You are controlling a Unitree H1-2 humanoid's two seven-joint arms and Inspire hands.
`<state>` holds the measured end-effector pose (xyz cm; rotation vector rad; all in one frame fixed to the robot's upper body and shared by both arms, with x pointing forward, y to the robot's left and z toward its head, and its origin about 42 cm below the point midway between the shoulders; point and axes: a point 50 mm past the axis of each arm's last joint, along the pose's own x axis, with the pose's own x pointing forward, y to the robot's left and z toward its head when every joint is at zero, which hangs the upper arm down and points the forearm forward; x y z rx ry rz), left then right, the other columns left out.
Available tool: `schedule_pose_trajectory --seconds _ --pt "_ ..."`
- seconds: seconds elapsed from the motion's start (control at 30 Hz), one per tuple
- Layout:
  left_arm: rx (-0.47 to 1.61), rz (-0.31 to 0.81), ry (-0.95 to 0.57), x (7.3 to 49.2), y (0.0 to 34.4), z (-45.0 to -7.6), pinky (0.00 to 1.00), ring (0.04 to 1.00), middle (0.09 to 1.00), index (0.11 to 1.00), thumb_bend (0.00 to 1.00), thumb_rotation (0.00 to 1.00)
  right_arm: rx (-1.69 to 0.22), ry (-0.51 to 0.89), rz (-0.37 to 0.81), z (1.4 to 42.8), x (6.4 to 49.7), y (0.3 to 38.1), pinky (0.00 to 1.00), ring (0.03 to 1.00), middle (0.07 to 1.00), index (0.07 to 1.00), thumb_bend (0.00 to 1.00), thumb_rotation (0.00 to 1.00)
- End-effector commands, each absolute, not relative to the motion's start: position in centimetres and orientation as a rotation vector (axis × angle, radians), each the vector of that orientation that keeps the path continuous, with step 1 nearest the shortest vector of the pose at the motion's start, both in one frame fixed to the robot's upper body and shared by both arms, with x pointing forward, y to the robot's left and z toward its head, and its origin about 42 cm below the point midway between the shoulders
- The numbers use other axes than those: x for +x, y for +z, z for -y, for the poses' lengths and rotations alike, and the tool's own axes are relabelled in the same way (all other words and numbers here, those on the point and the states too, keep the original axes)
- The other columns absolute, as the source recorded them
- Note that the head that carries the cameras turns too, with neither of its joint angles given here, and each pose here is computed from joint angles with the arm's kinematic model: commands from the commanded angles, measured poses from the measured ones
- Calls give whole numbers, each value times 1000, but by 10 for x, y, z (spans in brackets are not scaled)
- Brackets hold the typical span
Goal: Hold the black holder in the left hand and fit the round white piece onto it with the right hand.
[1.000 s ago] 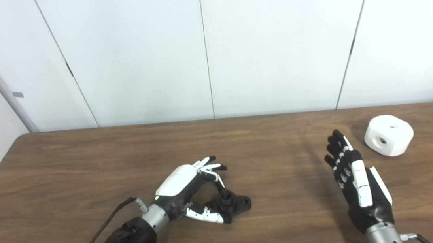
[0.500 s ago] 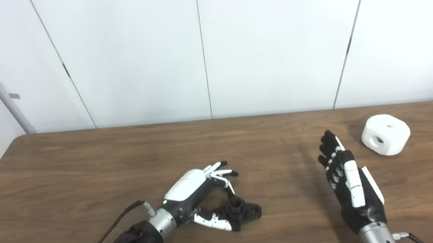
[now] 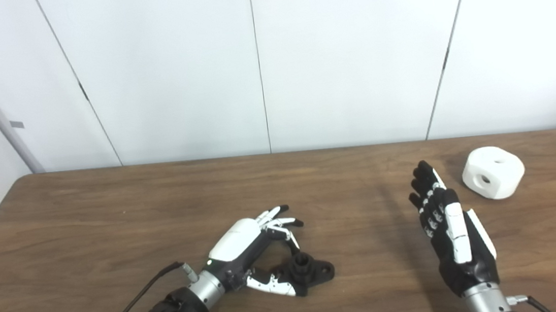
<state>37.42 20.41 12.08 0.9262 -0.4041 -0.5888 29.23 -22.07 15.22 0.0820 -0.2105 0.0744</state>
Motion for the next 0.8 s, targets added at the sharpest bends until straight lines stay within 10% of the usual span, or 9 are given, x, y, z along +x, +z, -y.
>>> schedule_pose_trajectory --seconds 0.0,0.63,0.77 --pt "991 366 -574 380 119 -216 1000 1000 854 482 524 51 81 78 278 218 294 168 993 989 979 963 491 1000" --pt "1006 359 -572 381 116 -219 1000 1000 848 482 524 51 71 60 284 217 292 176 959 975 963 946 494 994" --pt "1000 357 -576 380 115 -217 1000 1000 847 482 524 52 18 43 314 227 290 186 959 984 967 946 407 858"
